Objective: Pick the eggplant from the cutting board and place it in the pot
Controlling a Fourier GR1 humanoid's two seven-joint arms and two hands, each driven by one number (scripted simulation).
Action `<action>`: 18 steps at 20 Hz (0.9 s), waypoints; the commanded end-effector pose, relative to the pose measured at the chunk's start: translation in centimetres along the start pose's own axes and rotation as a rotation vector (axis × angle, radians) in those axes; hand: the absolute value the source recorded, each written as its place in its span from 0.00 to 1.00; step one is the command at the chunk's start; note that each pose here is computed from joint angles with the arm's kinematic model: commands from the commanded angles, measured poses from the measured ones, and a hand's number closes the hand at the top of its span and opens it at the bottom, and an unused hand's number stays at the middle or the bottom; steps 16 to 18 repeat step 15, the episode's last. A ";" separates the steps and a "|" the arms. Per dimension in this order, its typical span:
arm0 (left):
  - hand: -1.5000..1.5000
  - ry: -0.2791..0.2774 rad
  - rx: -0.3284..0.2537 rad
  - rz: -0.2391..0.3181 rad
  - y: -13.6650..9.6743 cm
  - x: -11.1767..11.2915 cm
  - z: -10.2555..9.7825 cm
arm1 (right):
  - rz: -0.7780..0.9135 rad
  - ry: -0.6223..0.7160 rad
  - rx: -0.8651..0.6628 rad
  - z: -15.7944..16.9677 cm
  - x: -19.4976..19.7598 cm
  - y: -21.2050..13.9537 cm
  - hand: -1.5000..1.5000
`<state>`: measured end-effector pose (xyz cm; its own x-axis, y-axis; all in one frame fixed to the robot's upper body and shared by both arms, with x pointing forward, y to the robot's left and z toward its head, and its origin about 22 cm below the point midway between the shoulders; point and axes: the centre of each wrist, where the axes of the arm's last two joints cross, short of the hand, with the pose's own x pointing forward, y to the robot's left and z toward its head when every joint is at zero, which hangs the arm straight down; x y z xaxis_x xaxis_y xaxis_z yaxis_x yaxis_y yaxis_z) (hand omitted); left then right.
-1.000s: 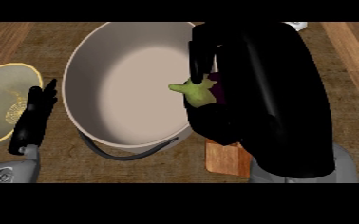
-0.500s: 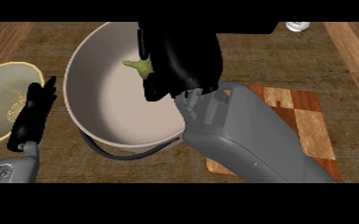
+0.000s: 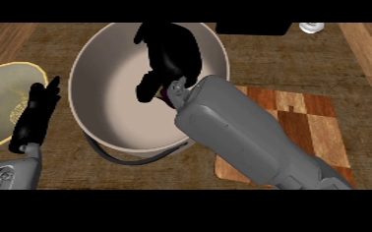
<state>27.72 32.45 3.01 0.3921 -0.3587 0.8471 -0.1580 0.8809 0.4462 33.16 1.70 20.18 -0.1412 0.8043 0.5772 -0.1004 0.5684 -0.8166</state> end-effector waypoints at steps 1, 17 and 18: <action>0.50 -0.013 -0.002 0.001 -0.3 0.7 -0.1 | -0.184 0.004 -0.016 -0.4 -1.6 1.7 0.00; 0.50 0.023 0.022 0.017 -0.6 -1.2 1.0 | -0.615 0.016 -0.404 -0.2 -7.2 -1.6 0.00; 0.50 0.023 0.022 0.017 -0.6 -1.2 1.0 | -0.615 0.016 -0.404 -0.2 -7.2 -1.6 0.00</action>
